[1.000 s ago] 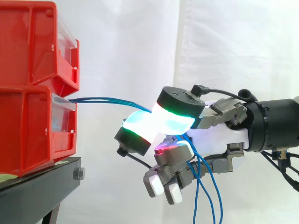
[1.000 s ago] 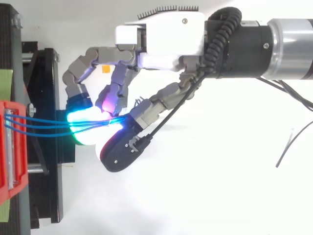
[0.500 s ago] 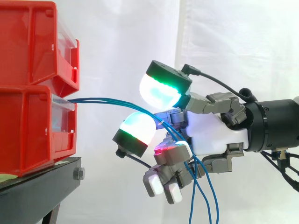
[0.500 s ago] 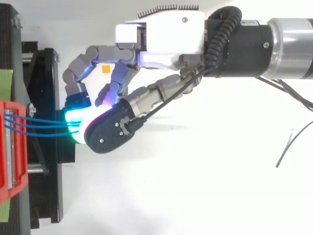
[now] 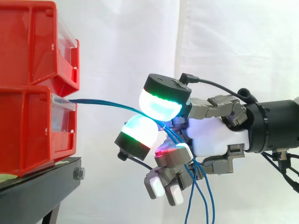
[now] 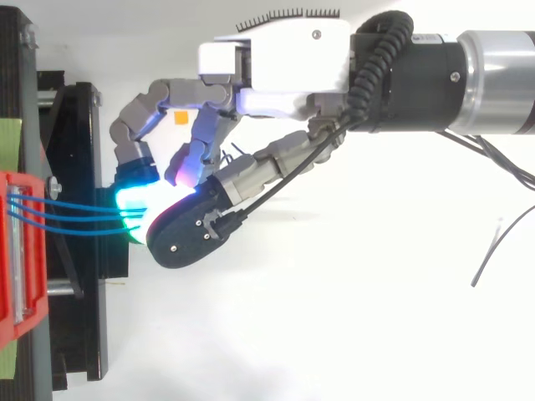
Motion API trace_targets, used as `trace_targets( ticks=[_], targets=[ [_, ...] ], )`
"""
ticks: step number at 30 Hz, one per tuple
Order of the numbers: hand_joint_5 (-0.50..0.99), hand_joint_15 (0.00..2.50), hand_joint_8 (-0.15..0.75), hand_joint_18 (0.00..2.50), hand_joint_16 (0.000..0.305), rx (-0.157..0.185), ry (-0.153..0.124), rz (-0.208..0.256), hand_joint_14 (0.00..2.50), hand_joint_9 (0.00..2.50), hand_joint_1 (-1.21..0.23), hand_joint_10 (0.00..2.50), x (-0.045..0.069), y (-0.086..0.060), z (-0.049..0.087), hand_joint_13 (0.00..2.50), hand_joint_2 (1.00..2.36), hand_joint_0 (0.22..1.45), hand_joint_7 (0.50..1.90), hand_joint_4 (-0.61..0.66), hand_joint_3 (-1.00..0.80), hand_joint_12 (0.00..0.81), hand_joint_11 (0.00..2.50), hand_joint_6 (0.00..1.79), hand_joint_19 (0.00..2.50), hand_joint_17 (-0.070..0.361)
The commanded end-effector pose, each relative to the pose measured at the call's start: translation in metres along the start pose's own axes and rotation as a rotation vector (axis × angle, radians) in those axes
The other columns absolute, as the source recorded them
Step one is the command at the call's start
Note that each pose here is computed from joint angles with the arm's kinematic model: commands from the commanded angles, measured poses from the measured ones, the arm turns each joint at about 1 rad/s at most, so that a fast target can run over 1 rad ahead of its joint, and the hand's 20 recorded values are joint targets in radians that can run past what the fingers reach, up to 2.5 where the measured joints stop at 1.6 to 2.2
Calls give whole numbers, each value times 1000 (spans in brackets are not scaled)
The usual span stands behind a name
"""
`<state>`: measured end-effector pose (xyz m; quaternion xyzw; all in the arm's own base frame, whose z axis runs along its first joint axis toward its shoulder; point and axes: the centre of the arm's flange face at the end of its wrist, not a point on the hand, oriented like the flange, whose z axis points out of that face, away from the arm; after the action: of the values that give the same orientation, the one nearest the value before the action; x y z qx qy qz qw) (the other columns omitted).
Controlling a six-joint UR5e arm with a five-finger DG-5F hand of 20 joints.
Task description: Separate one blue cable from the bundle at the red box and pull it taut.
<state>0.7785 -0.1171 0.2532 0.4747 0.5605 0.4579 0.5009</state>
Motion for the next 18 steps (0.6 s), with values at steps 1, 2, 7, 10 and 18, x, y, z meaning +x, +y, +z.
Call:
trace_targets(
  ticks=[1, 2, 7, 10, 18],
  targets=[
    [-183, 649, 258, 770, 49, 0, -3, 0, 26, 1120, -914, 30, -2, 0, 0, 811, 1013, 760, 1310, -142, -346, 363, 1205, 869, 751, 111],
    [-187, 656, 263, 763, 49, -2, -4, 1, 27, 1125, -924, 30, -4, 0, 0, 813, 1009, 788, 1287, -154, -399, 359, 1210, 890, 742, 110],
    [-184, 662, 260, 762, 48, 0, -6, 1, 27, 1139, -908, 31, -5, 0, -1, 824, 1000, 826, 1252, -146, -500, 350, 1229, 902, 722, 108],
    [-178, 657, 263, 782, 48, 0, -6, 1, 25, 1153, -922, 30, -5, 0, -1, 837, 1000, 804, 1269, -114, -500, 348, 1223, 907, 697, 108],
    [-165, 672, 272, 790, 48, -1, -7, 1, 28, 1173, -976, 30, -6, 0, -1, 859, 1000, 702, 1188, -42, -500, 349, 1246, 902, 708, 107]
  ],
)
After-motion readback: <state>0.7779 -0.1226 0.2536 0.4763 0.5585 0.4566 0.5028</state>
